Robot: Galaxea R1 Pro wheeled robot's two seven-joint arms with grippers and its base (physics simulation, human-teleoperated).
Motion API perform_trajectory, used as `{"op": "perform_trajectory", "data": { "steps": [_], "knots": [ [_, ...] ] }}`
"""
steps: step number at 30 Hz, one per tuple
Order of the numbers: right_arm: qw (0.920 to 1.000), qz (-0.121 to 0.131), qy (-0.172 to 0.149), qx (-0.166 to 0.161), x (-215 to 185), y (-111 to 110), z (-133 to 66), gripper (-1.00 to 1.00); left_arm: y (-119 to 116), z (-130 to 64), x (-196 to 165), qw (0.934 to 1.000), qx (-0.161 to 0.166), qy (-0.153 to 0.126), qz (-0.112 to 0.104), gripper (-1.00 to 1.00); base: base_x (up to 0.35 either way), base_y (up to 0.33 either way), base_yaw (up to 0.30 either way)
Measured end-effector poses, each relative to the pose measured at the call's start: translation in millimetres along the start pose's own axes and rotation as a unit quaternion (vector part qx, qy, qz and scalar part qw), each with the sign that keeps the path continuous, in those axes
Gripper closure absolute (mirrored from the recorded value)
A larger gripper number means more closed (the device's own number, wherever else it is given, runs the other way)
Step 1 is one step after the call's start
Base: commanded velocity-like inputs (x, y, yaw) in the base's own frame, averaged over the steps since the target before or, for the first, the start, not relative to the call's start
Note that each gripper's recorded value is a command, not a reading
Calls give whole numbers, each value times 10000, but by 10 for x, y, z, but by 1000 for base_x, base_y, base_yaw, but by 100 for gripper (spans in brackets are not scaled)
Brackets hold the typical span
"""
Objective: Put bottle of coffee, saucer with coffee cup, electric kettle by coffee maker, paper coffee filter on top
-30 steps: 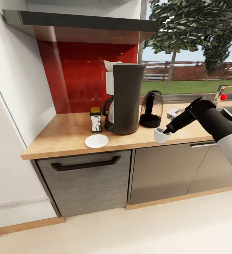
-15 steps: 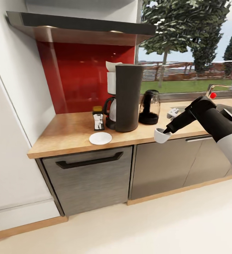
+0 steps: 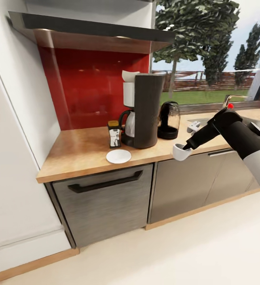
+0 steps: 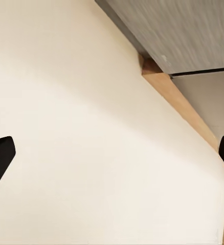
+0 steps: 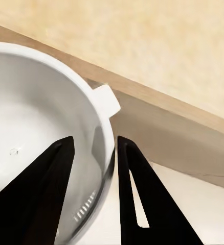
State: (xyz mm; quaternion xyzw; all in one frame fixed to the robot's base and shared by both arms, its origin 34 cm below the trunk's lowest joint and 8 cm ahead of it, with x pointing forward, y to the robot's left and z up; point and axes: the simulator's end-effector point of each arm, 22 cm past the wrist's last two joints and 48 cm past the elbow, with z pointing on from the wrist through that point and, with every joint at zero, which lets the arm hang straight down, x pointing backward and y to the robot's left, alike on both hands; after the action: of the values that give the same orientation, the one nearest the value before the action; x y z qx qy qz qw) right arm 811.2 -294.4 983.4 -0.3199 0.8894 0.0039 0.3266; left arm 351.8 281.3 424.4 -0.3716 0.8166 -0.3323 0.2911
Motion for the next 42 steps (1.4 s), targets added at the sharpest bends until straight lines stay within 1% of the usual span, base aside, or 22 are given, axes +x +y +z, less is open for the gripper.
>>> {"op": "perform_trajectory", "data": {
  "steps": [5, 16, 21, 26, 30, 32, 33, 36, 42],
  "knots": [
    [10000, -3, -16, 9, -9, 0, -23, 100, -7, 0, -12, 10000, 11, -9, 6, -100, 0, 142, -132],
    [10000, 28, -48, -22, -19, 2, -30, 100, -7, 0, -13, 10000, 12, -11, 7, -100, -56, 301, -5],
    [10000, 27, -52, -24, -22, 5, -34, 100, -5, -1, -16, 10000, 10, -11, 9, -100, -35, 93, 0],
    [10000, 25, -54, -24, -23, 5, -34, 100, -5, -2, -17, 10000, 11, -12, 9, -100, -45, 265, 0],
    [10000, 23, -55, -23, -25, 6, -35, 100, -5, -2, -16, 10000, 10, -11, 9, -100, -10, 116, 93],
    [10000, -12, -85, -15, -51, 18, -51, 100, -5, -2, -16, 10000, 10, -11, 9, -100, -3, 37, 208],
    [9998, -99, -164, 3, -117, 49, -93, 100, -5, -2, -16, 10000, 10, -12, 9, -100, -2, 20, 236],
    [9994, -226, -259, 46, -197, 84, -147, 100, -5, -2, -16, 10000, 10, -11, 11, -100, -1, 9, 254],
    [9990, -305, -324, 69, -250, 111, -185, 100, -5, -2, -16, 10000, 10, -12, 11, -100, 0, 27, 194]
  ]
}}
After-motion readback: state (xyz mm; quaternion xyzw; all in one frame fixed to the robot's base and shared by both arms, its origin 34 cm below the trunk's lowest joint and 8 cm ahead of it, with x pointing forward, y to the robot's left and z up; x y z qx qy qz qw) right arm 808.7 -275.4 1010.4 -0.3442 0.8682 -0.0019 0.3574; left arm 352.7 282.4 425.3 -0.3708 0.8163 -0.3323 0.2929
